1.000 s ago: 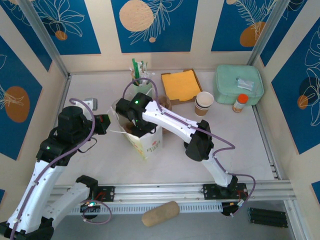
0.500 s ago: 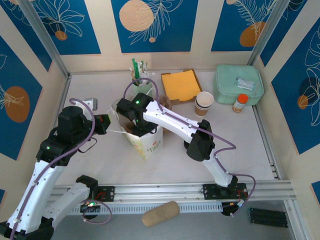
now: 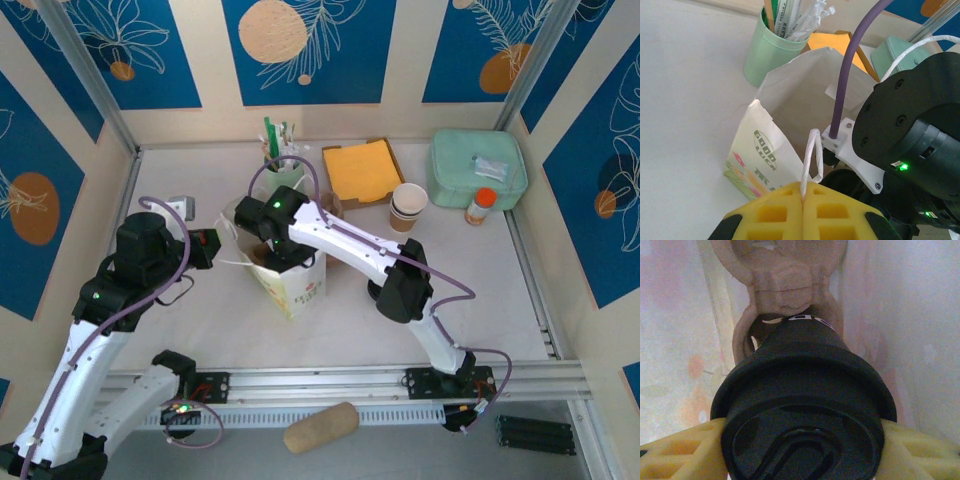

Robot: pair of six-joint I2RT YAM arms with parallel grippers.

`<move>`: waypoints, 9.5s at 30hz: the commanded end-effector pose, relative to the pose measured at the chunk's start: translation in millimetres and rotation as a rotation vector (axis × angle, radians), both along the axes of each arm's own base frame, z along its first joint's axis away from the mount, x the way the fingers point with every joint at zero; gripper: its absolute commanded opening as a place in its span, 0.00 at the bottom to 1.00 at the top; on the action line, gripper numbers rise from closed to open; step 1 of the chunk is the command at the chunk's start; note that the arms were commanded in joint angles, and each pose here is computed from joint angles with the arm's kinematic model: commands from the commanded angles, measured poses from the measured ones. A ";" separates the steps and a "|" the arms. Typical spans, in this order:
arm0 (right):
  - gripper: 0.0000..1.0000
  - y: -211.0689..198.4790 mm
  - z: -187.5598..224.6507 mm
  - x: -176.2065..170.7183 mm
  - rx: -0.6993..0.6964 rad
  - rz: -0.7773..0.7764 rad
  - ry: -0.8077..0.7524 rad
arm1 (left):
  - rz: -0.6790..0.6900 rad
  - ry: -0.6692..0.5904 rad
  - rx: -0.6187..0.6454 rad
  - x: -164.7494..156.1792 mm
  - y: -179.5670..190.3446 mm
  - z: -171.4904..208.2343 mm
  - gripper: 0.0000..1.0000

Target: Pack the takeout coffee

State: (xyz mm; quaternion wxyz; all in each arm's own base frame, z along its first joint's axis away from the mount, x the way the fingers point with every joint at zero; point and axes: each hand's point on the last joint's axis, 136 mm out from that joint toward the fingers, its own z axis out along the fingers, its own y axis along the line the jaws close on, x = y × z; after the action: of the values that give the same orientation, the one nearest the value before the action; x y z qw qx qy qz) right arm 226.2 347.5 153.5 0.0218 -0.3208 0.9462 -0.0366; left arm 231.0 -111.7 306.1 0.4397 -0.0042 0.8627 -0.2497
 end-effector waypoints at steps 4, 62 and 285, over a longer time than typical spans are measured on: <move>0.46 -4.9 0.3 1.7 0.021 -0.038 0.007 | 0.021 -0.001 0.007 0.5 3.3 -0.2 0.00; 0.46 9.2 15.1 0.9 0.151 -0.057 0.035 | 0.023 0.024 0.005 0.9 2.6 -9.2 0.00; 0.46 -18.6 1.3 -17.1 -0.096 0.094 0.162 | 0.023 0.048 -0.015 8.6 -3.0 -16.0 0.00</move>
State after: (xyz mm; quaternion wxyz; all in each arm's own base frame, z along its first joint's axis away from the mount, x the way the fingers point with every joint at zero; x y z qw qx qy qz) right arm 224.7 366.5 165.1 0.0002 -0.3668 0.9301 0.0199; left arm 238.9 -114.7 288.8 0.4182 -0.0177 0.8736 -0.2483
